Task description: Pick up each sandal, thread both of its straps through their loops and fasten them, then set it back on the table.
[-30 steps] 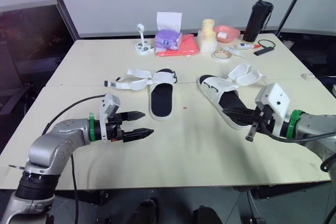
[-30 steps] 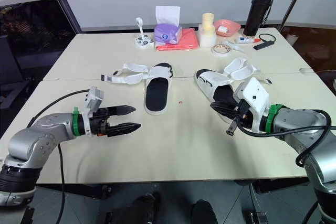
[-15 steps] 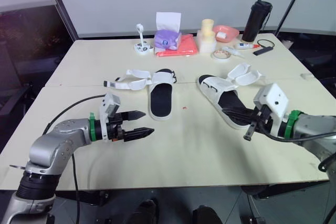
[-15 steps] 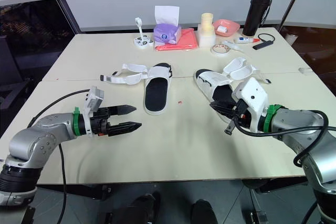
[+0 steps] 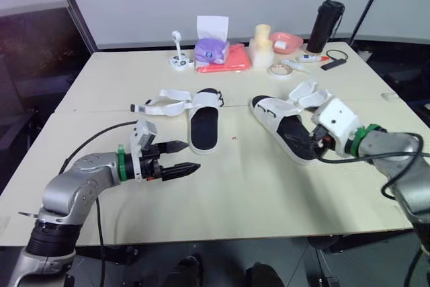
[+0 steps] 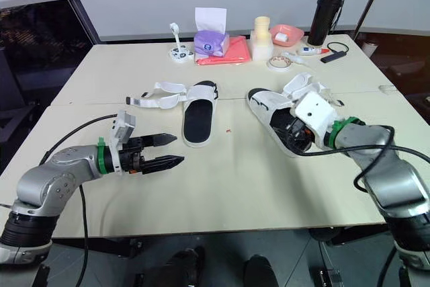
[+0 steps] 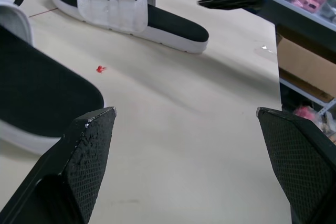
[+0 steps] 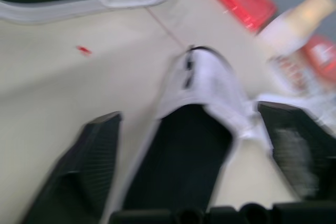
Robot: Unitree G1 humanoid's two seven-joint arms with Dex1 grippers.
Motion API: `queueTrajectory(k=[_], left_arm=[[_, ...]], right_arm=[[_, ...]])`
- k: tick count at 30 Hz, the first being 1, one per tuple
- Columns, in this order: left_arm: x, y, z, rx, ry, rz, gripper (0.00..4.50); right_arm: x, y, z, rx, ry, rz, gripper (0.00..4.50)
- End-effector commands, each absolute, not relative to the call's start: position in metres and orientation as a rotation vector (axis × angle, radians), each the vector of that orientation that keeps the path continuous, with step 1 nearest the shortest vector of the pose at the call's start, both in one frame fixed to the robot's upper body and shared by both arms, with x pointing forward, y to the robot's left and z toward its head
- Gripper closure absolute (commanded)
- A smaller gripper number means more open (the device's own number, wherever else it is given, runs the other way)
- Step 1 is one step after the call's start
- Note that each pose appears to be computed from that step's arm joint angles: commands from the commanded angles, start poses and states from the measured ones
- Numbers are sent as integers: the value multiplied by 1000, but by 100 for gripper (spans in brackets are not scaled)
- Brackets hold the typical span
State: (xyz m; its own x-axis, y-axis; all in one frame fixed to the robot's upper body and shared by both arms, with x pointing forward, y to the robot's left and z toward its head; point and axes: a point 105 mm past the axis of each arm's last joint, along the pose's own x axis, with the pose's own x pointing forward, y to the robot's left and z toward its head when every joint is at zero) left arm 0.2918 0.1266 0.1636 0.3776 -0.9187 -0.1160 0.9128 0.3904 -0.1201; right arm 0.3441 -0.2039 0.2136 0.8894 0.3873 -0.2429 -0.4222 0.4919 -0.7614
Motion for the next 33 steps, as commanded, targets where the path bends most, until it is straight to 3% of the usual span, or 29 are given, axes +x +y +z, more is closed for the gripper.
queueTrajectory(k=[1, 11, 25, 28, 33], left_arm=[[290, 122, 172, -4, 127, -1184, 0], [288, 118, 170, -4, 104, -1163, 0], [284, 110, 169, -27, 84, -1137, 0], [283, 110, 169, -27, 83, -1133, 0], [283, 109, 169, -29, 82, -1127, 0]], right_arm=[[365, -203, 225, -1212, -55, 423, 3], [412, -193, 203, -1665, -158, 454, 3], [466, -181, 184, -1843, -160, 364, 3], [469, -181, 184, -1845, -160, 341, 92], [470, -179, 191, -1856, -192, 333, 349]])
